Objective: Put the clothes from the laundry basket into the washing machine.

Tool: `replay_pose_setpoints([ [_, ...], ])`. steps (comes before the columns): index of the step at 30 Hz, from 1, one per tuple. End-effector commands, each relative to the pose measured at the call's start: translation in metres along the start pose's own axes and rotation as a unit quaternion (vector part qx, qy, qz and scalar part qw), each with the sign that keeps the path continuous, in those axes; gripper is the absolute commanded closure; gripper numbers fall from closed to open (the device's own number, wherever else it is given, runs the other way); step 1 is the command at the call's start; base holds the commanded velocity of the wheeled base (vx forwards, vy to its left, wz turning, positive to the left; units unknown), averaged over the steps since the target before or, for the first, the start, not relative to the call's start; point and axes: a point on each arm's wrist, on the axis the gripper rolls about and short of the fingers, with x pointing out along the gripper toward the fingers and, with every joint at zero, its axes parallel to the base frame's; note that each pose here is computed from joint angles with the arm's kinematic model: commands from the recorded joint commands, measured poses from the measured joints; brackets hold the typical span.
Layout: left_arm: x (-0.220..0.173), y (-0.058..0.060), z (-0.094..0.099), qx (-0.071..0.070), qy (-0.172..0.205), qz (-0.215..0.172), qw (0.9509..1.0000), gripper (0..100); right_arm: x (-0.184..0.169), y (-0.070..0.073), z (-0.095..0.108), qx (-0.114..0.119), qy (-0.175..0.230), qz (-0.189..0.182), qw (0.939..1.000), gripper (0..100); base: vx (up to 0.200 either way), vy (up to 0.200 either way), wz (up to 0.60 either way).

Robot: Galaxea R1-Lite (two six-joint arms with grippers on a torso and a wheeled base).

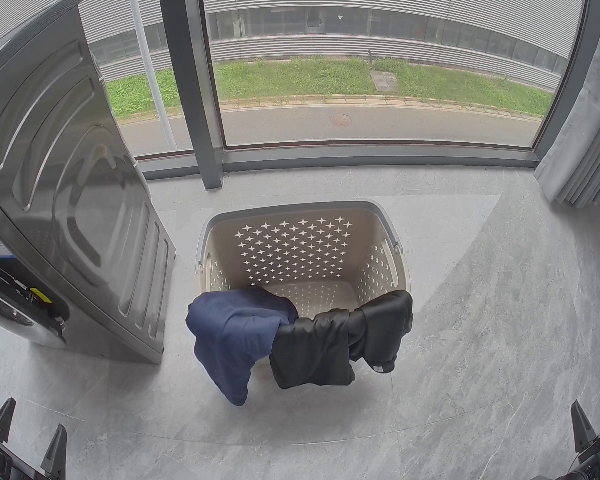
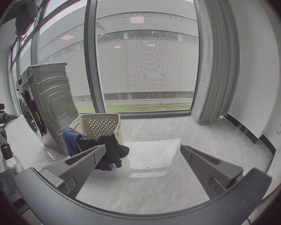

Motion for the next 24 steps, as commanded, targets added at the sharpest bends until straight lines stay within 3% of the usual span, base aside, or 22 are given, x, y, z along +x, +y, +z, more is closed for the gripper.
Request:
replay_pose_setpoints([
  [1, -0.0001, 0.0000, -0.0053, 0.000, 0.000, 0.000, 1.0000, 0, 0.0000, 0.0000, -0.0052, 0.000, 0.001, 0.001, 1.0000, 0, -0.200, 0.000, 0.00],
  [6, -0.0001, 0.0000, -0.0053, -0.003, 0.000, -0.001, 1.0000, 0, 0.0000, 0.0000, -0.0052, 0.000, 0.001, 0.001, 1.0000, 0, 0.000, 0.000, 0.00],
  [24, -0.0002, -0.0001, -0.0049, -0.002, -0.001, -0.003, 1.0000, 0, 0.0000, 0.0000, -0.0052, 0.000, 0.001, 0.001, 1.0000, 0, 0.000, 0.200, 0.00],
])
